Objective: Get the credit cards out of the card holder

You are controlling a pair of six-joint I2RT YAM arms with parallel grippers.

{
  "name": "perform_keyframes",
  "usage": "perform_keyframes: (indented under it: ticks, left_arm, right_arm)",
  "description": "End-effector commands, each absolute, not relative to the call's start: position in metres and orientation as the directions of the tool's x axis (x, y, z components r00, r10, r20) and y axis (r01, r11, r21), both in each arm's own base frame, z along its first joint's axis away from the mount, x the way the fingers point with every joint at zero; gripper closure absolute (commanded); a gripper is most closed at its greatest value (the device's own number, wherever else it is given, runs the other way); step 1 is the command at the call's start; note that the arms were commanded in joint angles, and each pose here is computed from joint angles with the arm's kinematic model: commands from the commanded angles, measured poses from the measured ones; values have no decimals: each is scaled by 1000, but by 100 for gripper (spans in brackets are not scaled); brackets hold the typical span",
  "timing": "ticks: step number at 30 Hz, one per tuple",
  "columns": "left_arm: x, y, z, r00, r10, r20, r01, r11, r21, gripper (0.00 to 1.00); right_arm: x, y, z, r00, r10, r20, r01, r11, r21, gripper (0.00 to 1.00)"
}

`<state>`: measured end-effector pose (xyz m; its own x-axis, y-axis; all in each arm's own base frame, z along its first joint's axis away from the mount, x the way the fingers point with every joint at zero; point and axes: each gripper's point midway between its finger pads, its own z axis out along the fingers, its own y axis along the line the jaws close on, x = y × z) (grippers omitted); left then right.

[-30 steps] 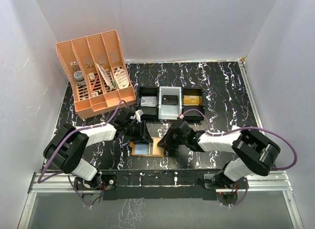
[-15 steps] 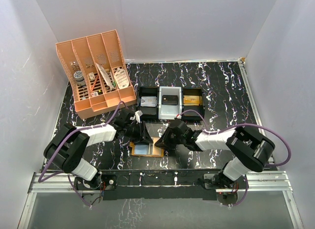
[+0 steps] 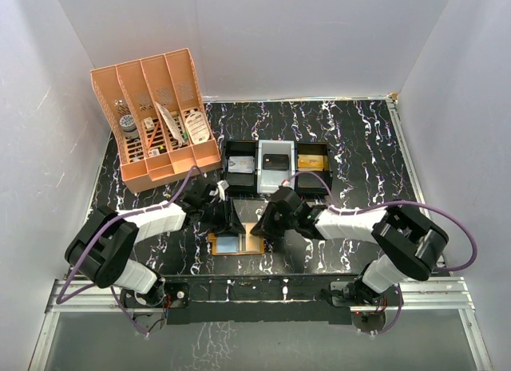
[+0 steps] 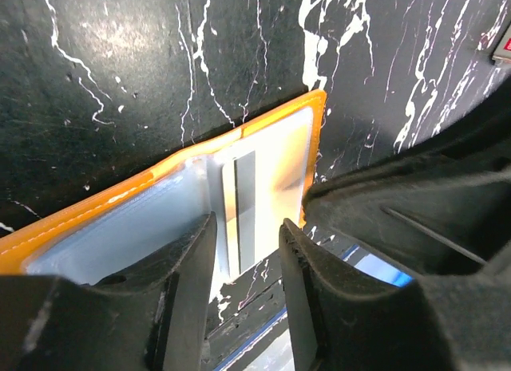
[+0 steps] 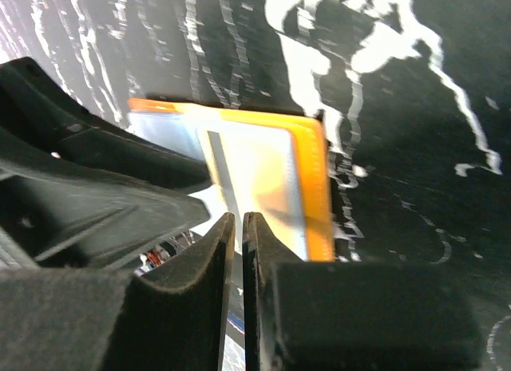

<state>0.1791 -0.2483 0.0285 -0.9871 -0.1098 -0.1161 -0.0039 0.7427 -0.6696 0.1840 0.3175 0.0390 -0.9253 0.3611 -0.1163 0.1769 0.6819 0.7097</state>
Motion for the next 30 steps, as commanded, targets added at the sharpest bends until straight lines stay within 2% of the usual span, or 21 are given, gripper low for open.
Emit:
perform_keyframes:
  ticks: [1,6,11,17,30]
  left_arm:
    - [185,-239,42,-979,-49,-196,82,792,-605,62]
    - [187,-243,57,-971,-58,-232,106,765,-636,58]
    - [177,-239,58,-979,-46,-200,93,771,-630,58]
    - [172,-244,62,-979,-55,-195,94,730,-677,52]
    - [166,-235,31,-986,-98,-134,11,767,-642,57]
  right_arm:
    - [216,334,94,-907,331,-259,49,696,716,91]
    - [214,329,85,-903,360,-233,95,698,710,91]
    - [201,323,70,-914,361,-186,127,689,713,91]
    - [191,319,57,-915,377,-147,149,651,744,90]
    - [186,324,37,-933,345,-97,176,677,715,90]
